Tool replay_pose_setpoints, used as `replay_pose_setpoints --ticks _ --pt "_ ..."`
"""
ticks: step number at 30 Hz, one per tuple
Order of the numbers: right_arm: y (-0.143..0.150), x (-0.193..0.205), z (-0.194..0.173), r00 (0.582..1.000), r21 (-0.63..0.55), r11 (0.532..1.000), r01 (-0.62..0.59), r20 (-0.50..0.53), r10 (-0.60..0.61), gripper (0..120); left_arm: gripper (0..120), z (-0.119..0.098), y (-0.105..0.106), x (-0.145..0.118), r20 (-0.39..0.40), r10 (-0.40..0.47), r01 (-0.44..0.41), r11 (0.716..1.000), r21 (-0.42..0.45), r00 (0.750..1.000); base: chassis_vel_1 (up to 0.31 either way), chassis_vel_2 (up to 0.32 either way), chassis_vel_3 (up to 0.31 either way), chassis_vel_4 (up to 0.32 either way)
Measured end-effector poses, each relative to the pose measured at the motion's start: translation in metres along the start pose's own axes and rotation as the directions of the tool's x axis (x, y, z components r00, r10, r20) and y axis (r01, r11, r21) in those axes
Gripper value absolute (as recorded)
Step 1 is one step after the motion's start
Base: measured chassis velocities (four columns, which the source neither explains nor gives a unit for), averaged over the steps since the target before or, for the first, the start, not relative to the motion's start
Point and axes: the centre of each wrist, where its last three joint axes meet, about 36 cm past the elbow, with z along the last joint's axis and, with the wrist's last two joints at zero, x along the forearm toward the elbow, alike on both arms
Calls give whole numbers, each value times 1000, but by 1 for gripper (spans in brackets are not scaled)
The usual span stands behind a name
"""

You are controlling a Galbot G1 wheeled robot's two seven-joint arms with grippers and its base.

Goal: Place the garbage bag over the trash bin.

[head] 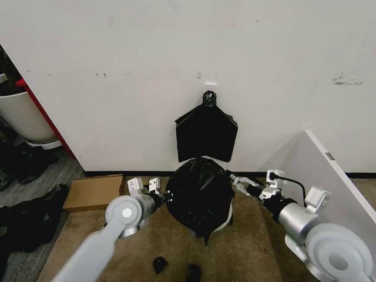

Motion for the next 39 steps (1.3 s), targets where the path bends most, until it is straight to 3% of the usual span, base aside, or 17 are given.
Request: replay_pose_setpoints --ticks 4,8,18,20,25,39 --pt "11 -6 6 996 57 998 -7 -84 12 84 0 9 -14 3 30 -7 8 999 -36 1000 0 0 0 0" --pt "8 -30 18 980 137 988 -69 -177 93 66 0 27 -36 -2 91 -29 39 993 -115 995 0 0 0 0" --pt "8 -78 23 943 242 944 -223 -191 272 27 0 50 -71 -21 178 -25 66 972 -227 984 0 0 0 0" --pt "7 -82 25 940 248 941 -232 -193 282 26 0 51 -72 -22 181 -25 68 970 -232 983 0 0 0 0" --pt "4 -109 37 916 282 919 -276 -214 340 2 0 58 -83 -27 196 -26 79 960 -267 980 0 0 0 0" --pt "20 -137 49 913 282 923 -263 -236 333 0 0 64 -100 -38 230 4 78 934 -349 973 0 0 0 0"
